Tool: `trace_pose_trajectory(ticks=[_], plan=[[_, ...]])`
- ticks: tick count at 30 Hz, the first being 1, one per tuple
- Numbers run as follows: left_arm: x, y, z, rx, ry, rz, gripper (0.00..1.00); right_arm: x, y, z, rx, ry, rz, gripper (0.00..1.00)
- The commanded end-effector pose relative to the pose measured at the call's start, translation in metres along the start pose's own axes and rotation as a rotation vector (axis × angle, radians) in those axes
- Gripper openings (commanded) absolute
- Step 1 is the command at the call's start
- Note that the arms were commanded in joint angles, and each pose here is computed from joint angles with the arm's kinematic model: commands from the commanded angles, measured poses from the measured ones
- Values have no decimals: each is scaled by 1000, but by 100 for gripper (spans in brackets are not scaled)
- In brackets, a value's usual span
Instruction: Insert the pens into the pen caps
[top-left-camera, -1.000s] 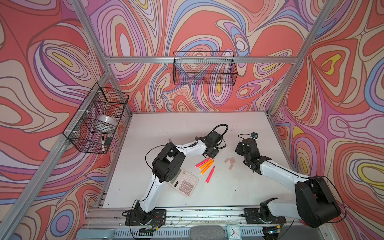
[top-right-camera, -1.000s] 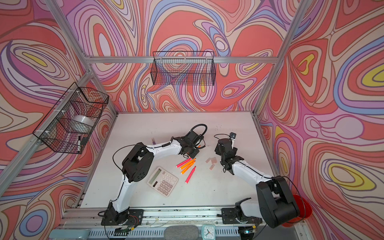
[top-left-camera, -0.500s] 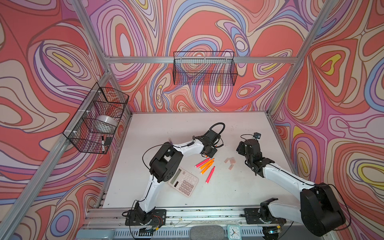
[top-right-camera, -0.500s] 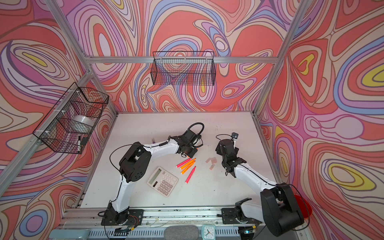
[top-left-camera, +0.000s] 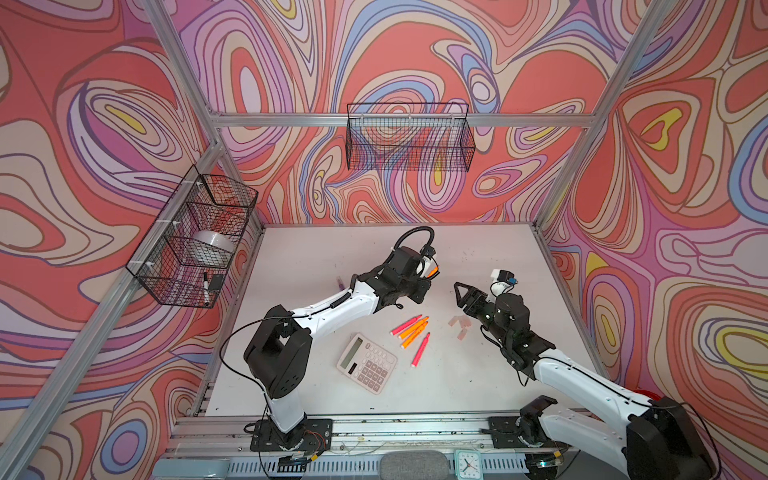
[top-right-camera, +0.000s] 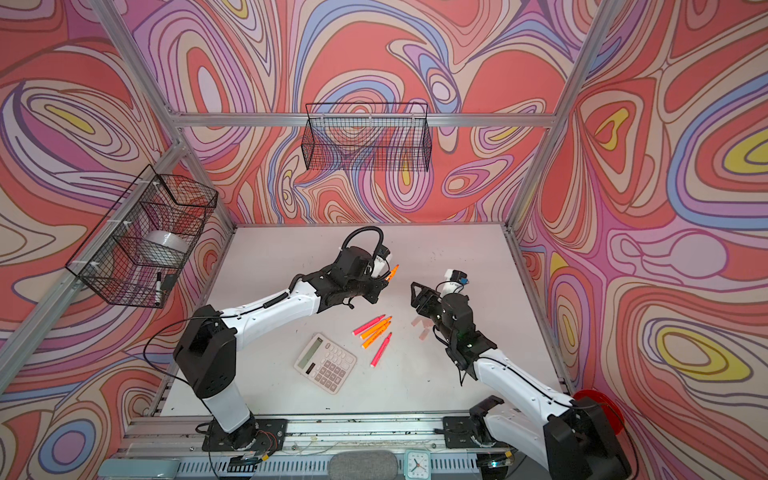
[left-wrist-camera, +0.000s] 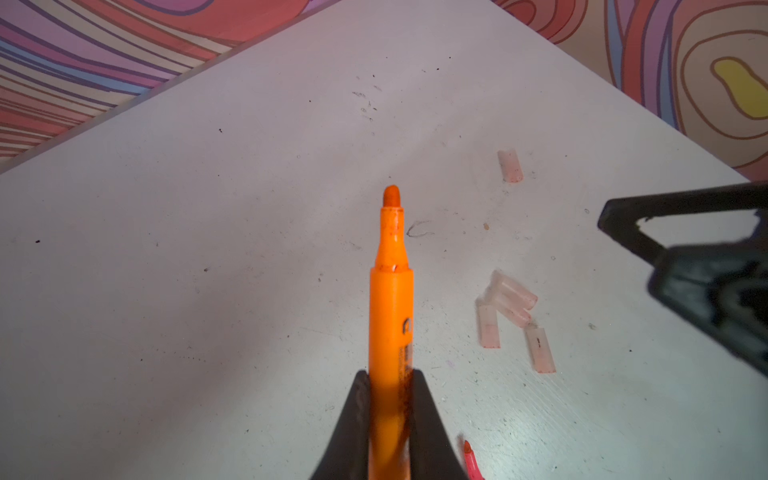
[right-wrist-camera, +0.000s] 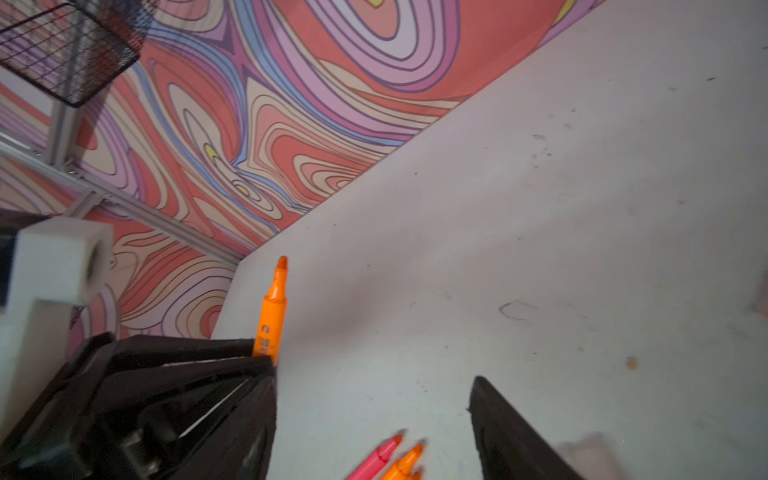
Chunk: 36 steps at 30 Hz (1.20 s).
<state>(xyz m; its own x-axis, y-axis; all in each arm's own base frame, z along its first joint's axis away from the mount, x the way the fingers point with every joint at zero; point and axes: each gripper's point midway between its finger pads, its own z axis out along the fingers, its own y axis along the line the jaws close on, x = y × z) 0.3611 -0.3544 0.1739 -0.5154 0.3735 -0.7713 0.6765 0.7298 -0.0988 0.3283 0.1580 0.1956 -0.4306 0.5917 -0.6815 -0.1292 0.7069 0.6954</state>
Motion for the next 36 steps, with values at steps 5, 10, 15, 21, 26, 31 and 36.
trace_pose_trajectory(ticks=[5, 10, 15, 21, 26, 31, 36], plan=[[3, -10, -6, 58, -31, -30, 2, 5, 50, 16, -212, -17, 130, 67], [1, -17, -11, 70, -46, -22, 2, 11, 43, 33, -193, -10, 184, 64], [-2, -27, -18, 100, -55, -13, 2, 21, 46, 51, -212, 24, 195, 62], [0, -33, -18, 120, -56, -3, 2, 29, 49, 67, -232, 52, 212, 49], [1, -32, -15, 115, -56, -4, 2, 29, 50, 69, -235, 52, 223, 22], [1, -29, -9, 99, -52, -2, 6, 30, 49, 71, -220, 57, 221, 0], [4, -27, -3, 90, -39, -1, 18, 34, 56, 72, -239, 78, 212, 0]])
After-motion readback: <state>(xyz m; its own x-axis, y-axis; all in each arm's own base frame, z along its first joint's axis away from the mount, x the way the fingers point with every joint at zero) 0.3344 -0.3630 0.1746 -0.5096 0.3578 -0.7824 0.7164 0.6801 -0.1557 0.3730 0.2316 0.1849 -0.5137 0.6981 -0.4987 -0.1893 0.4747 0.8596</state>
